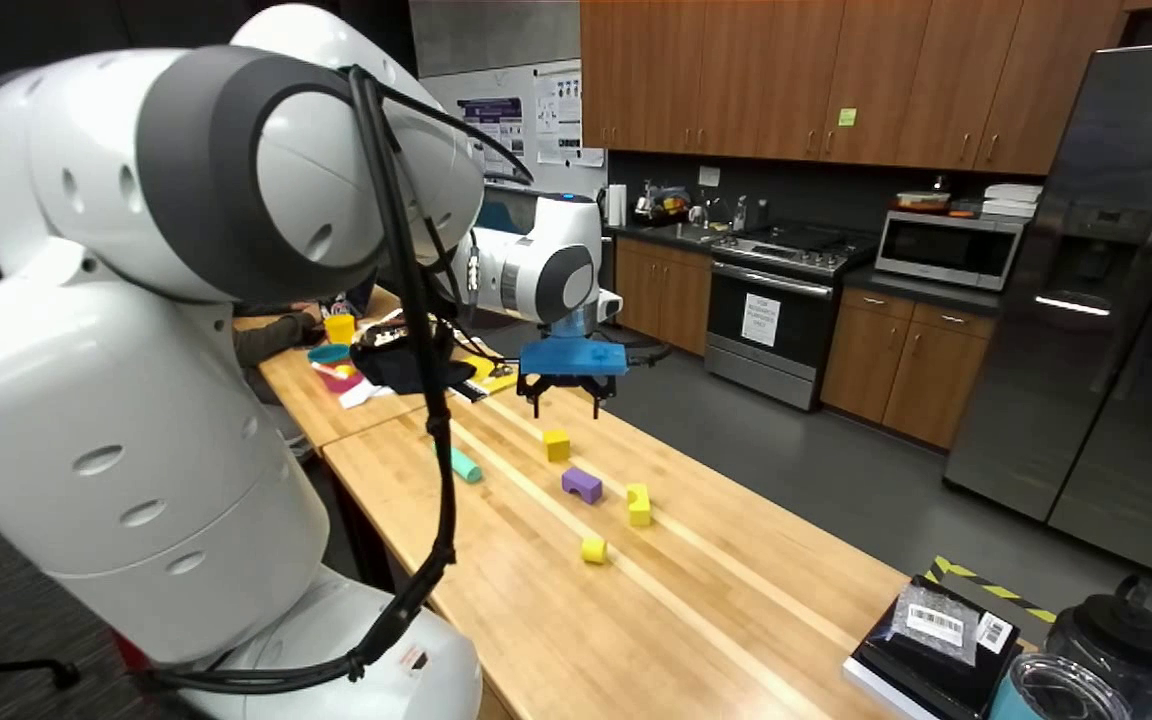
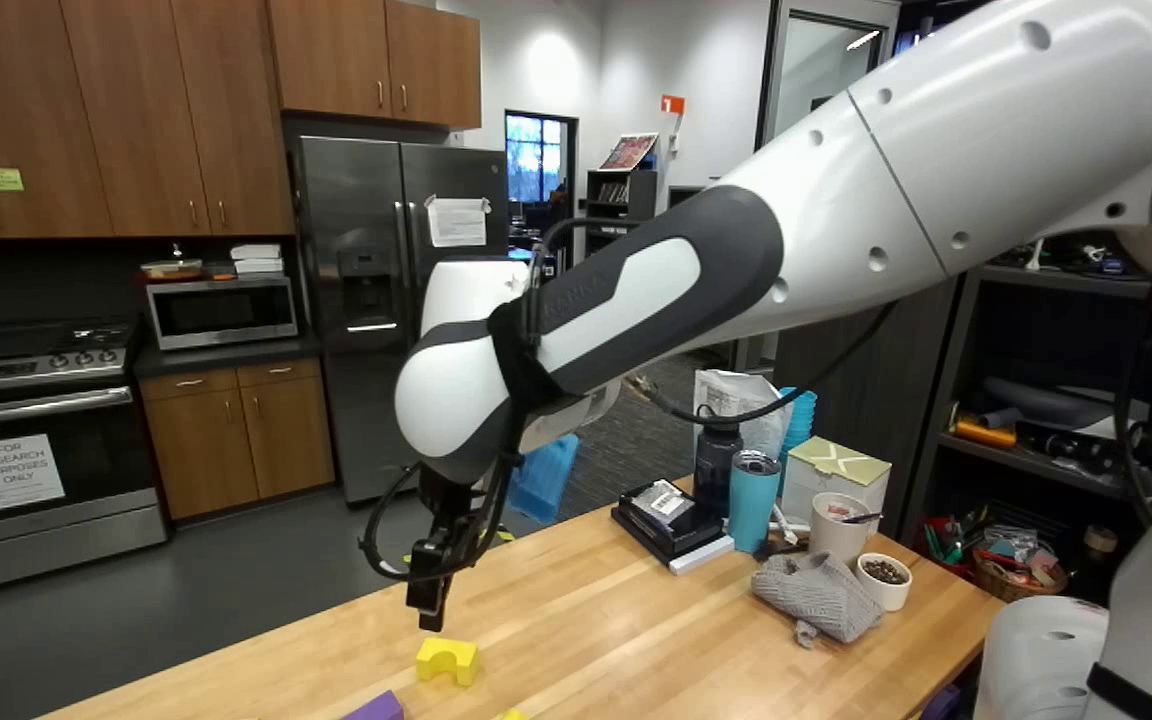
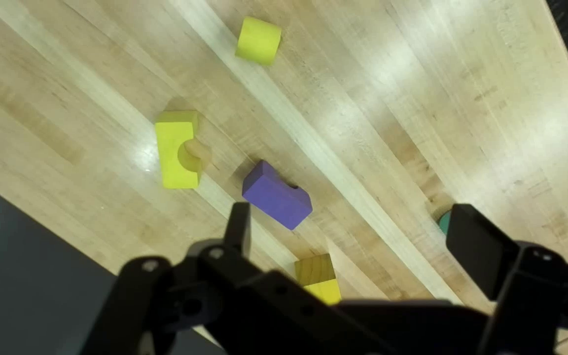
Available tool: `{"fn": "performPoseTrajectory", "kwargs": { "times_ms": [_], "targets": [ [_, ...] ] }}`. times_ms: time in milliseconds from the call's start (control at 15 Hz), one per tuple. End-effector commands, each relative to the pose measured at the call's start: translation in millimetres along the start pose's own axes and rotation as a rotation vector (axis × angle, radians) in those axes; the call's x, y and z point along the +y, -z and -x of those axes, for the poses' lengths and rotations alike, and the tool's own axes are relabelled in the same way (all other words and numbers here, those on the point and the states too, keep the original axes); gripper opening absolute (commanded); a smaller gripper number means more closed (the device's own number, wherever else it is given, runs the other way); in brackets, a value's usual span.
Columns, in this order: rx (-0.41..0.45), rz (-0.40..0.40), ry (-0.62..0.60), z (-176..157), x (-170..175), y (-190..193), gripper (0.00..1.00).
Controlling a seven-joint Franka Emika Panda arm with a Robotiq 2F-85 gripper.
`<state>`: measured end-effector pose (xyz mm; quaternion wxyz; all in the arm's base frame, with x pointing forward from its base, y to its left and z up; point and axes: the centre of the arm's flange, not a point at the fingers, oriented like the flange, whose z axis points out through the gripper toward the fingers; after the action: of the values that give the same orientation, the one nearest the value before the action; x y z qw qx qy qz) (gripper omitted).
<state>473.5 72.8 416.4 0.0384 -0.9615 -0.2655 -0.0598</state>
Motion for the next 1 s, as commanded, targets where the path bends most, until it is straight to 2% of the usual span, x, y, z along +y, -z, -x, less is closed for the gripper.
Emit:
{"fn": "performPoseTrajectory", "kwargs": {
  "times_ms": [0,200,533,933],
  "targets": [
    [-0.002,-0.002,-0.001,-1,1,-1,1.00],
    [-0.007,-0.003,0.002,-2,-1,-3,1.00],
    [-0.048,0.023,0.060,-31,25,-25,1.00],
    [-0.084,0.034,0.132,-49,53,-57,1.00]
  ]
}}
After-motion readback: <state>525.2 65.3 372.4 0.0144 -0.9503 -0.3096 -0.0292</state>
